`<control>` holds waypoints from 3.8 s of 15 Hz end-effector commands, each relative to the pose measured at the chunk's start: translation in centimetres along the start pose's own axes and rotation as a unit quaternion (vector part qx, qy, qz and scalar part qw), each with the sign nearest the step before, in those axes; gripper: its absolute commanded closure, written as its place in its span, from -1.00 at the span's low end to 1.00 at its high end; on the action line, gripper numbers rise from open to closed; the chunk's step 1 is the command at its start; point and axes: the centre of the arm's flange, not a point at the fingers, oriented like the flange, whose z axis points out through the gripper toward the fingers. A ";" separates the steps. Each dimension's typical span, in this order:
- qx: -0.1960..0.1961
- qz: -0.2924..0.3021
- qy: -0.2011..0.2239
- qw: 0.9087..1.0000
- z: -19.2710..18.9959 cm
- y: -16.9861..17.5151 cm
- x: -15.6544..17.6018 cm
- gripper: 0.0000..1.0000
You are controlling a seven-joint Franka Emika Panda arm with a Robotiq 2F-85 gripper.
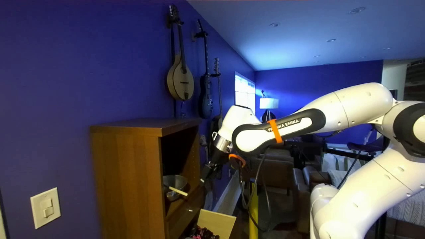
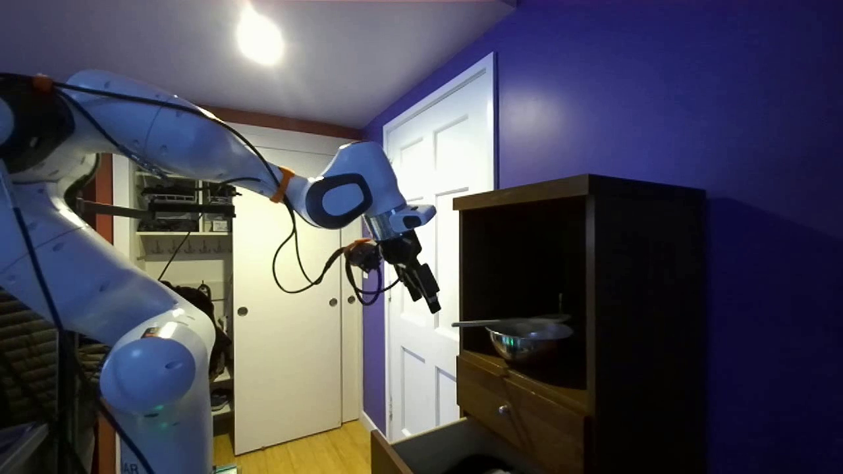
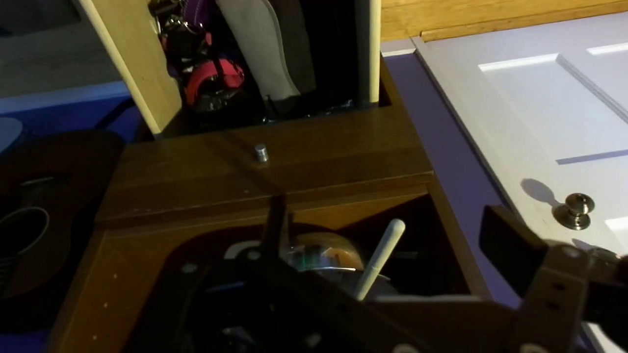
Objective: Put the wooden spoon on top of the cabinet
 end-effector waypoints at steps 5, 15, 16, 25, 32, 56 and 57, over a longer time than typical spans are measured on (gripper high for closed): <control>0.022 -0.035 -0.029 0.999 5.3 -1.2 1.1 -1.00; 0.019 0.000 0.038 0.999 6.5 -3.7 2.0 -1.00; 0.016 0.004 0.039 0.999 6.8 -3.9 2.2 -0.97; -0.008 0.032 0.061 0.998 9.8 -3.4 3.5 0.16; -0.011 0.026 0.075 0.997 8.9 -3.6 3.8 0.88; -0.078 0.145 -0.034 0.986 -12.6 9.7 -10.8 0.93; -0.086 0.154 -0.034 0.984 -12.6 9.6 -10.9 0.93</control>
